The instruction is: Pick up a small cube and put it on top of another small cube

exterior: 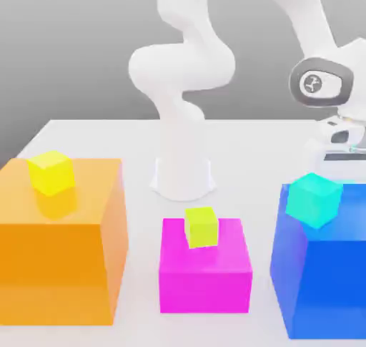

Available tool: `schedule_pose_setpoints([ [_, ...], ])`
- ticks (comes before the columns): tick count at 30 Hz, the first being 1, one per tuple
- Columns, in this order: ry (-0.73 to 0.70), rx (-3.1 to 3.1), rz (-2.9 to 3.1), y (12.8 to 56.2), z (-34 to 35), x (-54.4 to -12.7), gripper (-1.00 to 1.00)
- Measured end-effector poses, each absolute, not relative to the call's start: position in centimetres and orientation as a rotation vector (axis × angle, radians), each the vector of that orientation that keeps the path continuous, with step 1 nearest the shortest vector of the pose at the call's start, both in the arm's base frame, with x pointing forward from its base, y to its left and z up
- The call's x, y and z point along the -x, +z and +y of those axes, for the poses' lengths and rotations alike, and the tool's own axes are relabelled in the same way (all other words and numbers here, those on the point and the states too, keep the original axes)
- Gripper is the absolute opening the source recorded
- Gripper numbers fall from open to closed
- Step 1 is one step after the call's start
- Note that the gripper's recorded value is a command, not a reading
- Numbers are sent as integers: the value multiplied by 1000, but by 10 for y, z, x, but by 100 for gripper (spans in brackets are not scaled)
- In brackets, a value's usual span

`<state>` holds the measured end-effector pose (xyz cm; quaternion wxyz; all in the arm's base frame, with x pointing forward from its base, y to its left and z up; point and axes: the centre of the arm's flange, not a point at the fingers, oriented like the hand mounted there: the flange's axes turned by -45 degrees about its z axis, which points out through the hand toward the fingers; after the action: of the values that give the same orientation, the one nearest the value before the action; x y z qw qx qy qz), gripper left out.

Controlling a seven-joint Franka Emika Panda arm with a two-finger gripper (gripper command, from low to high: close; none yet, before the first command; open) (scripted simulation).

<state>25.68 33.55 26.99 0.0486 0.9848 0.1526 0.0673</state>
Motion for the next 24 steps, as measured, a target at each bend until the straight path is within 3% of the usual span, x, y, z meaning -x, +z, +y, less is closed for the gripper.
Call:
schedule_pose_setpoints([
  [7,289,-2765,886,312,360,-248,-100],
  [17,141,-3006,211,401,286,-359,-100],
  [24,9,-3119,-303,451,205,-415,-100],
])
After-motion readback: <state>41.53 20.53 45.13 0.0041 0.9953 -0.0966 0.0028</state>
